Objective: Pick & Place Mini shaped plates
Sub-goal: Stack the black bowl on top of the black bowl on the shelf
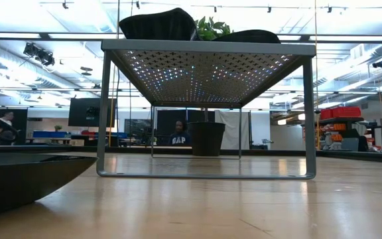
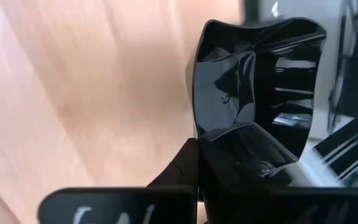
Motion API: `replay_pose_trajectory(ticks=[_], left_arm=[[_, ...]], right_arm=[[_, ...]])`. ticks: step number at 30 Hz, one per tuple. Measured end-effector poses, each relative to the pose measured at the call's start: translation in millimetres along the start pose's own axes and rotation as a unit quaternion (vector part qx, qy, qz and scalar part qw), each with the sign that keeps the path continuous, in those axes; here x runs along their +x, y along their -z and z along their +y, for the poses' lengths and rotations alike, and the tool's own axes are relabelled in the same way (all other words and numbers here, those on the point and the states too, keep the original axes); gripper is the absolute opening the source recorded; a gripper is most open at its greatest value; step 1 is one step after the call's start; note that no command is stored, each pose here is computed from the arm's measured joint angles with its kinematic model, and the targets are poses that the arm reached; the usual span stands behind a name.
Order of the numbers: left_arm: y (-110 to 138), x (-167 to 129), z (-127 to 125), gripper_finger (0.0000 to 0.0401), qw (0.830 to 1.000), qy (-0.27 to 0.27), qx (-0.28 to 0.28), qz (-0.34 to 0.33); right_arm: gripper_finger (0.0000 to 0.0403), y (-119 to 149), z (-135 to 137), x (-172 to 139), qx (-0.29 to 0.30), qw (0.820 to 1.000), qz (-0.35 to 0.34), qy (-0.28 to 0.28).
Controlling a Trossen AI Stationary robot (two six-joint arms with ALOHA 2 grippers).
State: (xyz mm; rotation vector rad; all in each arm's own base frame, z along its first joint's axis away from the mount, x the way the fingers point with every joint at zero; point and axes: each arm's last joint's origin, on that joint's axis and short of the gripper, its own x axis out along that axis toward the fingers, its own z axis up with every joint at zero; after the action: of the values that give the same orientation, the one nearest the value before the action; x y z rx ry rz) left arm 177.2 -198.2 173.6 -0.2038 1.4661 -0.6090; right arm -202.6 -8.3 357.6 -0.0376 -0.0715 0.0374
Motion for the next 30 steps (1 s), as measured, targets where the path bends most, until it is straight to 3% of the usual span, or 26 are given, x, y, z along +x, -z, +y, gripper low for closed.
replay_pose_trajectory(ticks=[10, 18, 23, 30], left_arm=[[-39, -50, -22, 0.0003, 0.994, -0.043, -0.063, -0.082], [-71, -110, -20, 0.0003, 0.983, -0.058, -0.106, -0.14], [-88, -156, -16, 0.0003, 0.973, -0.064, -0.101, -0.197], [-103, -212, -6, 0.0003, 0.954, -0.1, -0.044, -0.278]], right_arm=[[0.0016, 0, 0, 0, 0.0, 1.0, 0.0, 0.0], [0.0016, 0, 0, 0, 0.0, 1.0, 0.0, 0.0], [0.0016, 0, 0, 0, 0.0, 1.0, 0.0, 0.0], [0.0016, 0, 0, 0, 0.0, 1.0, 0.0, 0.0]])
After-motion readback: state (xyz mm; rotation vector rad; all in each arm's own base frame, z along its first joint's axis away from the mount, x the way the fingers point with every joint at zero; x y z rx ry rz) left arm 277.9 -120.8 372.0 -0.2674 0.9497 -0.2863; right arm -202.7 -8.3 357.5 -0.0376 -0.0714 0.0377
